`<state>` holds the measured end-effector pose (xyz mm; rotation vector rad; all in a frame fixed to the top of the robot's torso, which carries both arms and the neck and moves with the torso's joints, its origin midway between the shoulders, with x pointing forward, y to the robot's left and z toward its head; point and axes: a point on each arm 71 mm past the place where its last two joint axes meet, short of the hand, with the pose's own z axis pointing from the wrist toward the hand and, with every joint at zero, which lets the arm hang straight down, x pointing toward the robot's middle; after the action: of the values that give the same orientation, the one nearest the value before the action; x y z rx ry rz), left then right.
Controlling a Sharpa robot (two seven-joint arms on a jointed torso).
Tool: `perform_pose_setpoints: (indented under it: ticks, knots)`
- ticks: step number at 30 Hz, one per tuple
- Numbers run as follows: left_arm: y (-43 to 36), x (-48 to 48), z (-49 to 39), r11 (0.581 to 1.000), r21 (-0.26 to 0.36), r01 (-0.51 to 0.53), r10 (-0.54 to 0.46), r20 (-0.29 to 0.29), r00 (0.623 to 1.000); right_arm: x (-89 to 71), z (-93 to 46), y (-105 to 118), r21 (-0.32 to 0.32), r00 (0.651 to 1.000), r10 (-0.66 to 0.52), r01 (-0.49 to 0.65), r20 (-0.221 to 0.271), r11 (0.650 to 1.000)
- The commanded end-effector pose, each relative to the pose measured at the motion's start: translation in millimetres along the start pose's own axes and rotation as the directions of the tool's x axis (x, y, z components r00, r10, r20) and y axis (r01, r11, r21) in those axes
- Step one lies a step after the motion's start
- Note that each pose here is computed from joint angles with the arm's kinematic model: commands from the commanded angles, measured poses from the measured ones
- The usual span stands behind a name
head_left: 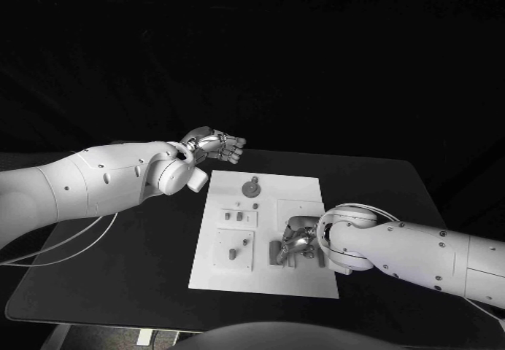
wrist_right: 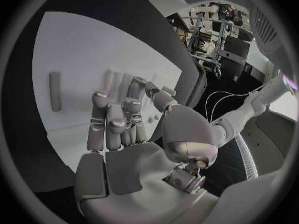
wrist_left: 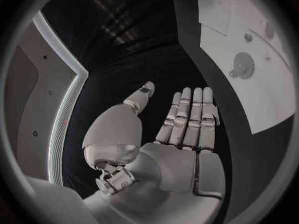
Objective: Assemble the parts on the task board
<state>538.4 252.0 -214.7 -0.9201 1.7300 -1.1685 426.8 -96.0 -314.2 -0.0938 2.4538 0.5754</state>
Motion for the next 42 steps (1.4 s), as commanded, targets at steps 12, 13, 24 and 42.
perform_pose_setpoints:
  ticks: [12,13,24,42]
  knots:
    - [-1.8,1.3,0.4,1.000,0.012,0.000,0.001,-0.013,1.000,1.9,0.3,2.3,0.006,0.995,-0.097,0.096,0.018,0.995]
    - [-1.8,1.3,0.4,1.000,0.012,0.000,0.001,-0.013,1.000,1.3,0.5,2.1,0.007,0.994,-0.105,0.105,0.025,0.994]
    - [-1.6,1.2,0.3,1.000,0.011,0.000,0.000,-0.013,1.000,-2.1,0.5,2.6,0.018,0.987,-0.136,0.135,0.082,0.991]
    - [-1.8,1.6,0.5,1.000,0.011,0.000,0.000,-0.016,1.000,-3.5,-3.1,-9.0,0.027,0.993,-0.087,0.085,0.081,0.996]
